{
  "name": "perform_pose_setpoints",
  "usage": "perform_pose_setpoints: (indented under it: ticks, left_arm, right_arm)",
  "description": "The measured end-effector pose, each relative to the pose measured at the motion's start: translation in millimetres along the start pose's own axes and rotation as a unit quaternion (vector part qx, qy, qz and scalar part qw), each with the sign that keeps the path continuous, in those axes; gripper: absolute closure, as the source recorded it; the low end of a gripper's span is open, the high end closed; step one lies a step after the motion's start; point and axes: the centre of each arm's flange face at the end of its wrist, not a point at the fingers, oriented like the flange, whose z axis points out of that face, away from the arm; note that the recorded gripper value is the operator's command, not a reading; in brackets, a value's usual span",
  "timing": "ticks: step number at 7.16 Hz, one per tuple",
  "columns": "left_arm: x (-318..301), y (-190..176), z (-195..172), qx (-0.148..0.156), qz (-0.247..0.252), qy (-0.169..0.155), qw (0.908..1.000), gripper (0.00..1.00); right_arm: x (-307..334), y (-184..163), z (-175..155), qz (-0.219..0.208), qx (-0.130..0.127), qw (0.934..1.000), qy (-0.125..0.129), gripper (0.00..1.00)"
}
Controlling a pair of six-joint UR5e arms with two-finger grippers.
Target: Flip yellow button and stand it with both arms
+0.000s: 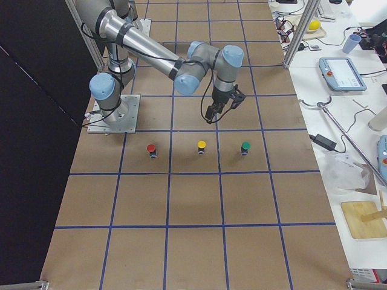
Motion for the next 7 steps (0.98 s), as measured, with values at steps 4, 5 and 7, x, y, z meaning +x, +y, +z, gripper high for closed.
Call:
perform_pose_setpoints:
  ticks: [4,5,7]
  left_arm:
    - [-2,-4,-5,0.004,-0.001,-0.004,1.0000,0.00]
    - [-2,-4,-5,0.004,-0.001,-0.005,1.0000,0.00]
    - [-3,-4,-5,0.004,-0.002,-0.008,1.0000,0.00]
  right_arm:
    - [-119,121,-128,-0.151,-0.001,0.9878,-0.038,0.00]
    - [-126,157,-152,-0.175,0.008,0.9833,-0.049,0.00]
    - [-126,197,-168,-0.194,0.010,0.9786,-0.067,0.00]
